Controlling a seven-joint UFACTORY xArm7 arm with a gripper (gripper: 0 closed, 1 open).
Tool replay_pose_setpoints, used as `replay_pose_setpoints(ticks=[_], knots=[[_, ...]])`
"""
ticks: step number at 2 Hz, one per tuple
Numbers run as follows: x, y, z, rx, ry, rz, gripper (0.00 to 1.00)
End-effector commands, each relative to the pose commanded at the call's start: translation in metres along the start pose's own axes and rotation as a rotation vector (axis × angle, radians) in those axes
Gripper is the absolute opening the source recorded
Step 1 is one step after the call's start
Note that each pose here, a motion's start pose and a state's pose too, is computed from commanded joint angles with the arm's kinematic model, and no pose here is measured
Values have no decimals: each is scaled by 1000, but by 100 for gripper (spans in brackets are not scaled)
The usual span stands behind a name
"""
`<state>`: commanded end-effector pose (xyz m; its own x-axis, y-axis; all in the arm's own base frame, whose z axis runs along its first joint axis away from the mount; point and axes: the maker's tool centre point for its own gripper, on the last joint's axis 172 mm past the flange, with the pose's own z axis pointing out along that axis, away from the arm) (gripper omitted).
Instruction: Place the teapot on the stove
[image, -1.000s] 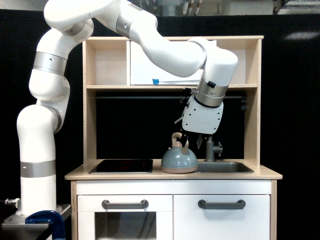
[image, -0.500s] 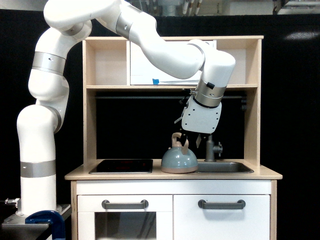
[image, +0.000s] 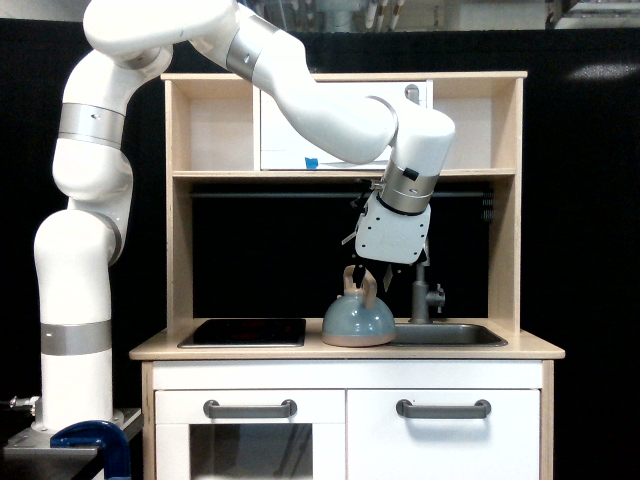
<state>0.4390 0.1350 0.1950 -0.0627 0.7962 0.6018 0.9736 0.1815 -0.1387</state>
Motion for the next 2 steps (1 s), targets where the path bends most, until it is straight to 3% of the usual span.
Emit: replay_pose_setpoints(ticks=[1, 2], knots=[[22, 3, 21, 0, 0, 0, 0], [42, -46, 8, 0, 0, 0, 0]])
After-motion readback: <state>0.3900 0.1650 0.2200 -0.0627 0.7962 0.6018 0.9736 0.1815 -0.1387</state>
